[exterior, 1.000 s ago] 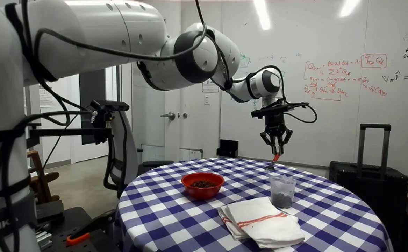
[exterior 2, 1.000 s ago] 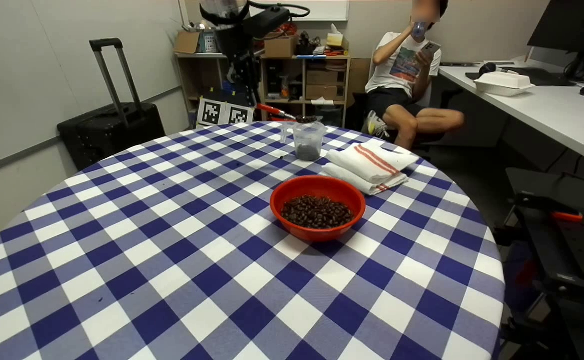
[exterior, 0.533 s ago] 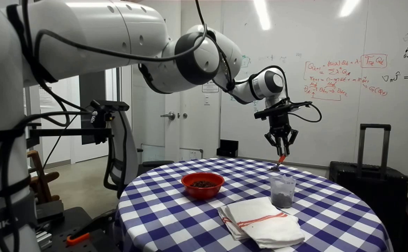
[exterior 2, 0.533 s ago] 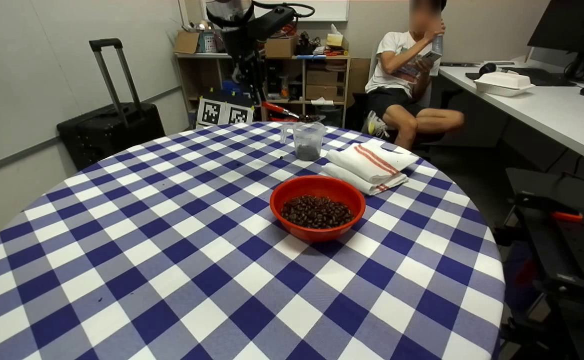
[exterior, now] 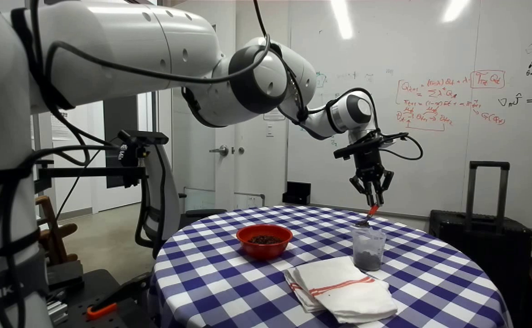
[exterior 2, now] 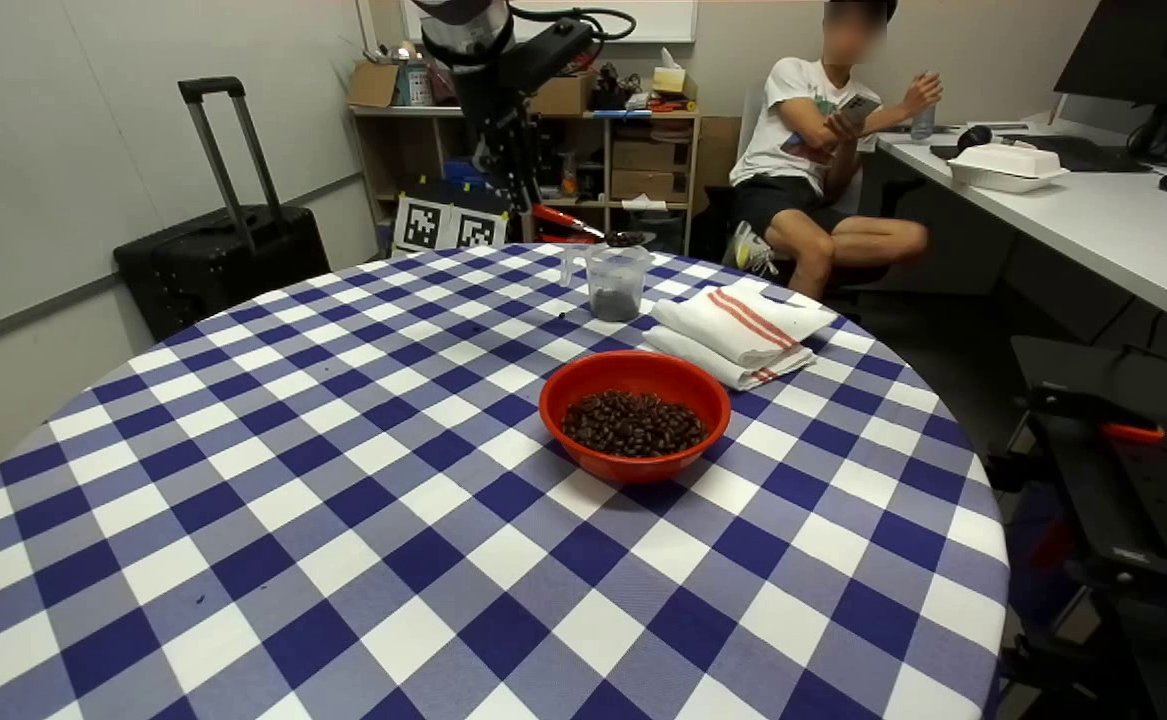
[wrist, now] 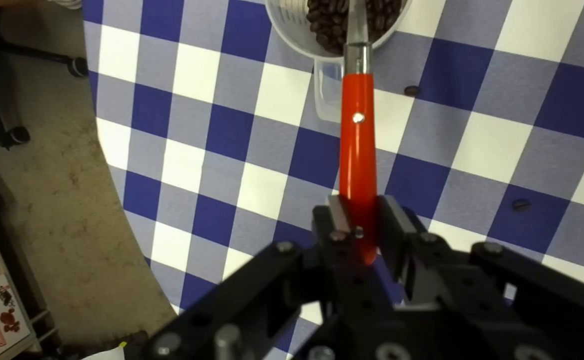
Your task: Use the spoon to scoop up the contents in the bowl
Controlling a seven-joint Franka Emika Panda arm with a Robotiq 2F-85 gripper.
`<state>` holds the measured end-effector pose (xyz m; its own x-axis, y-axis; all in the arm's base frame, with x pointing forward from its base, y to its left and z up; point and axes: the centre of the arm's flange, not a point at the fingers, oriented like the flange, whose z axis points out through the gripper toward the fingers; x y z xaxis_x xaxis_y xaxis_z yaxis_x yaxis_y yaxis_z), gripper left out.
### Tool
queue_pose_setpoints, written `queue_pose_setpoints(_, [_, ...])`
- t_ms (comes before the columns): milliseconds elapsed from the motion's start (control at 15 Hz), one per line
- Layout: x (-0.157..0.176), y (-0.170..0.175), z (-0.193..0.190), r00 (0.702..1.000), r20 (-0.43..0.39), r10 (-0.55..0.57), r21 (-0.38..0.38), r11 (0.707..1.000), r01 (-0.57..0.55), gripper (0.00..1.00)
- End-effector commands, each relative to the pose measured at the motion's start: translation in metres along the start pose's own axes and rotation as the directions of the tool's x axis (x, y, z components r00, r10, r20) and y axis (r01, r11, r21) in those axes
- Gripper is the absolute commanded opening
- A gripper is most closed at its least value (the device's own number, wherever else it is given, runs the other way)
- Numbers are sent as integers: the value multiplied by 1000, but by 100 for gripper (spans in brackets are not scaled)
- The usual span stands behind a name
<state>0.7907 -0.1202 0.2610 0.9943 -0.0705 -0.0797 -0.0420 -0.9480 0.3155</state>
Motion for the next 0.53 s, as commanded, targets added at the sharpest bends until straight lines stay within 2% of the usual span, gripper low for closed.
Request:
queue_pose_setpoints(0, [74,4,-8,999,-5,33,-55,998,-34,5])
queue_pose_setpoints(267, [76,1,-8,997,-39,72,-138,987,-77,5])
queue_pose_setpoints(467, [80,-7,-9,991,-100,93,-237,965,-114,5])
